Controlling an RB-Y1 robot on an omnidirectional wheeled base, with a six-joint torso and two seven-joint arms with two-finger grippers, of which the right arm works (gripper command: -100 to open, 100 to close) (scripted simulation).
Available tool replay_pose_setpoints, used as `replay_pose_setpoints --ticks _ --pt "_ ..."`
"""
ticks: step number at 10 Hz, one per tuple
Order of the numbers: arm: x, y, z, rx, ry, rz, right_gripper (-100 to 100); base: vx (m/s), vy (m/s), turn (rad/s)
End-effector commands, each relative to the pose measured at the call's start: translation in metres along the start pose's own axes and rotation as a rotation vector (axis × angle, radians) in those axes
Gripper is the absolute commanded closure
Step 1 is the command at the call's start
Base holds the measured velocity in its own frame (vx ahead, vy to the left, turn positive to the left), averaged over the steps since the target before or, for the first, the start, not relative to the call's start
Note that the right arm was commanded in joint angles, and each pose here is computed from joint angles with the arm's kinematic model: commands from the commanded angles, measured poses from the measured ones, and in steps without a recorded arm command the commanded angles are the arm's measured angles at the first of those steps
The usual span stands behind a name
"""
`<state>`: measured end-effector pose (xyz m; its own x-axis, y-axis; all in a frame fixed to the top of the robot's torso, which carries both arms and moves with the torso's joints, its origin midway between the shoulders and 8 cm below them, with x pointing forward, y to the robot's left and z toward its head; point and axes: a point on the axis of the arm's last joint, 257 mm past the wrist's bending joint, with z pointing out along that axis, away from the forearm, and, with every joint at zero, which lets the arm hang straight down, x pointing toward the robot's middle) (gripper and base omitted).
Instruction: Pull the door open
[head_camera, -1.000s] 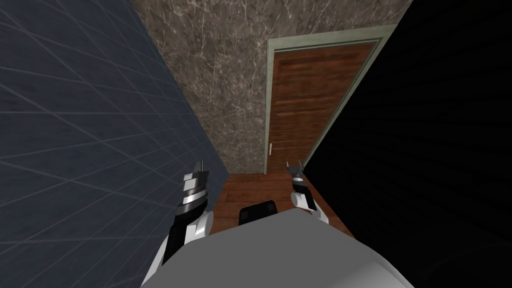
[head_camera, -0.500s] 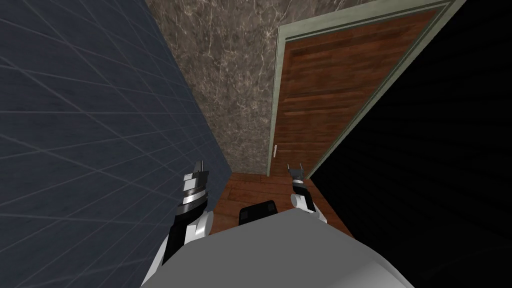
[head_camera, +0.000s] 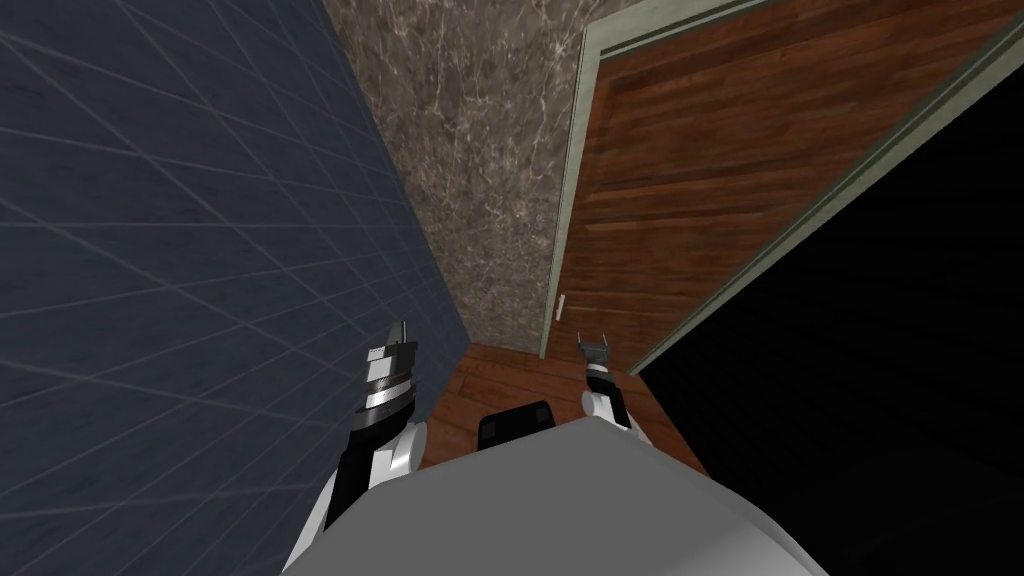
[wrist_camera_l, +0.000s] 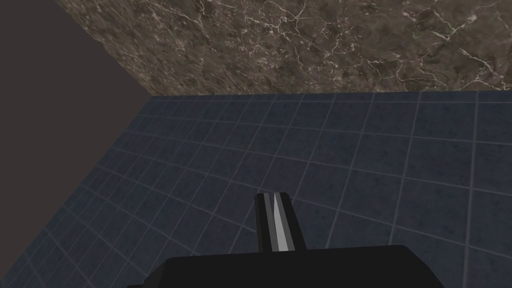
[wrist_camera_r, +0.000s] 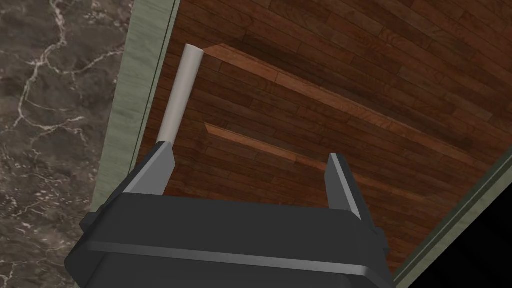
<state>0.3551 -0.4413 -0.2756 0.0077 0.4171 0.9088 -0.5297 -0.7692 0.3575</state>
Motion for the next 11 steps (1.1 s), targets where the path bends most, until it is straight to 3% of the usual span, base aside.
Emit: replay_pose_setpoints --ticks 1,11 --pt "-0.013 0.002 -0.0044 -0.012 -0.026 0.038 -100 0.072 -0.084 0.193" --pt "-0.082 0.01 -0.0347 -0.101 -0.171 0.236 -100 0.051 -0.07 0.204"
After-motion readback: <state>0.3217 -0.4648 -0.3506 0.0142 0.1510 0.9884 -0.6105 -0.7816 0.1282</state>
